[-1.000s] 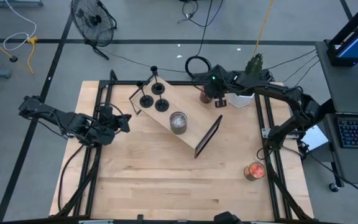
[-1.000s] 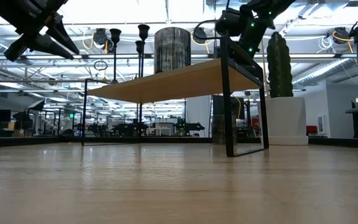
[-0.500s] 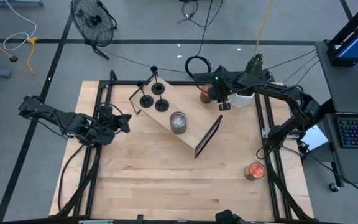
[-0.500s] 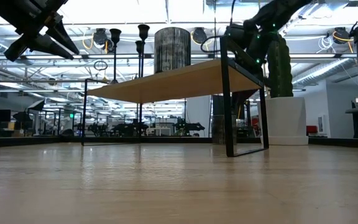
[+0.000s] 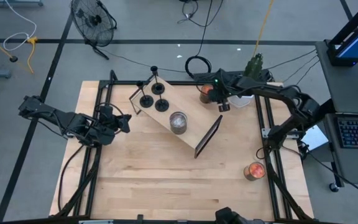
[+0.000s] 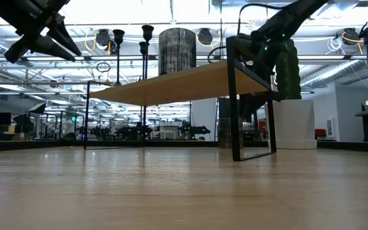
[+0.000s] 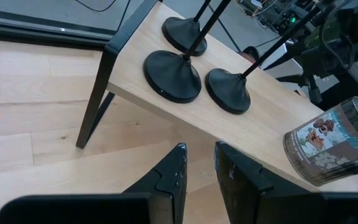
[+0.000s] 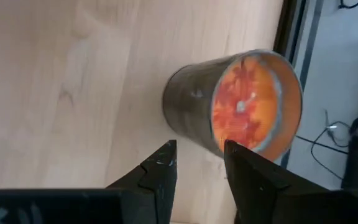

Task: Pick & Place candle stick holders
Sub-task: Put the top orange scented candle on the shelf

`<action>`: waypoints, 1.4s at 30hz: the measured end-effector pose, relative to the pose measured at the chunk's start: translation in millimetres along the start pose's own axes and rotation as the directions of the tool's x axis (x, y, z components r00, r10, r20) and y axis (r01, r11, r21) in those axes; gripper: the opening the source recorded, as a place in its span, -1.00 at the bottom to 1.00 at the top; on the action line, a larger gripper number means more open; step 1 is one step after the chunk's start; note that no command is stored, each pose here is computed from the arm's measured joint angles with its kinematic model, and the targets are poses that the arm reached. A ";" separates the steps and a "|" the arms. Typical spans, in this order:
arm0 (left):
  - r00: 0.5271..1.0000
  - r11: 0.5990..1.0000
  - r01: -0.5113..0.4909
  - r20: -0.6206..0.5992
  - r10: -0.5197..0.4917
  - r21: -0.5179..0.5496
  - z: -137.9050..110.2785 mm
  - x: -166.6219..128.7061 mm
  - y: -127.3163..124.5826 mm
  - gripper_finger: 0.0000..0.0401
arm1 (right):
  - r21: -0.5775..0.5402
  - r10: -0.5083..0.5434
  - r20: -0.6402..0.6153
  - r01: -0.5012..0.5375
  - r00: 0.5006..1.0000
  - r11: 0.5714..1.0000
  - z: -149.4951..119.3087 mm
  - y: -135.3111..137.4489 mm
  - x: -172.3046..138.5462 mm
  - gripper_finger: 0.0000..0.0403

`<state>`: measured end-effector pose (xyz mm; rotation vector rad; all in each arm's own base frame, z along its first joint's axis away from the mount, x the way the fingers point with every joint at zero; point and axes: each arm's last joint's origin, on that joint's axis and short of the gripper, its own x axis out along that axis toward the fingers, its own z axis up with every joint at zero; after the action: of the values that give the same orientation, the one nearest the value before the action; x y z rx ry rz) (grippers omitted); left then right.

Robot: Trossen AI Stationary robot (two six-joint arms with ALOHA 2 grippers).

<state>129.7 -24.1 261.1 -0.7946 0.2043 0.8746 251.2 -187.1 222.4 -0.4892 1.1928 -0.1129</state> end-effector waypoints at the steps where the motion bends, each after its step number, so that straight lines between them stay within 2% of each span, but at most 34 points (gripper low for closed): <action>1: 1.000 1.000 0.000 0.000 0.000 0.000 0.0 0.0 0.0 -0.56 | 0.000 0.001 0.002 -0.001 1.000 1.000 0.1 0.2 2.4 -0.38; 4: 1.000 1.000 -0.001 0.000 0.001 0.001 -0.1 0.1 0.0 -0.56 | 0.001 0.007 0.019 -0.007 1.000 1.000 2.3 -0.6 11.8 -0.38; 8: 1.000 1.000 -0.001 0.000 0.001 0.001 -0.1 0.1 0.0 -0.56 | -0.017 -0.037 -0.038 0.036 0.999 0.999 1.9 -2.2 21.2 -0.38; 13: 1.000 1.000 -0.001 -0.001 0.001 0.001 -0.2 0.1 0.1 -0.56 | -0.002 -0.003 -0.040 0.003 0.999 1.000 0.8 -0.4 27.8 -0.42; 16: 1.000 1.000 -0.001 0.000 0.001 0.001 -0.2 0.1 0.1 -0.56 | 0.002 0.004 -0.044 -0.004 0.999 1.000 0.9 0.4 31.0 -0.56; 21: 1.000 1.000 -0.001 0.000 0.001 -0.001 -0.2 0.1 0.1 -0.56 | 0.048 -0.012 -0.034 0.013 0.999 0.999 2.2 -1.0 30.2 -0.91; 23: 1.000 1.000 -0.001 0.000 0.001 -0.001 -0.1 0.1 0.1 -0.56 | 0.052 -0.051 -0.058 0.054 0.997 0.997 2.5 -2.8 31.0 -0.97; 29: 1.000 1.000 -0.001 -0.001 0.001 0.000 -0.2 0.1 0.1 -0.56 | 0.044 -0.142 -0.131 0.148 0.981 0.988 1.4 -6.7 27.5 -0.99; 42: 1.000 1.000 -0.002 -0.001 0.002 0.002 -0.2 0.1 0.1 -0.56 | 0.054 -0.216 -0.060 0.220 0.974 0.974 5.1 -8.1 -18.2 -1.00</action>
<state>129.7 -24.1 260.9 -0.7932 0.2062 0.8757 250.4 -186.6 242.9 -0.5660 1.1817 -0.3517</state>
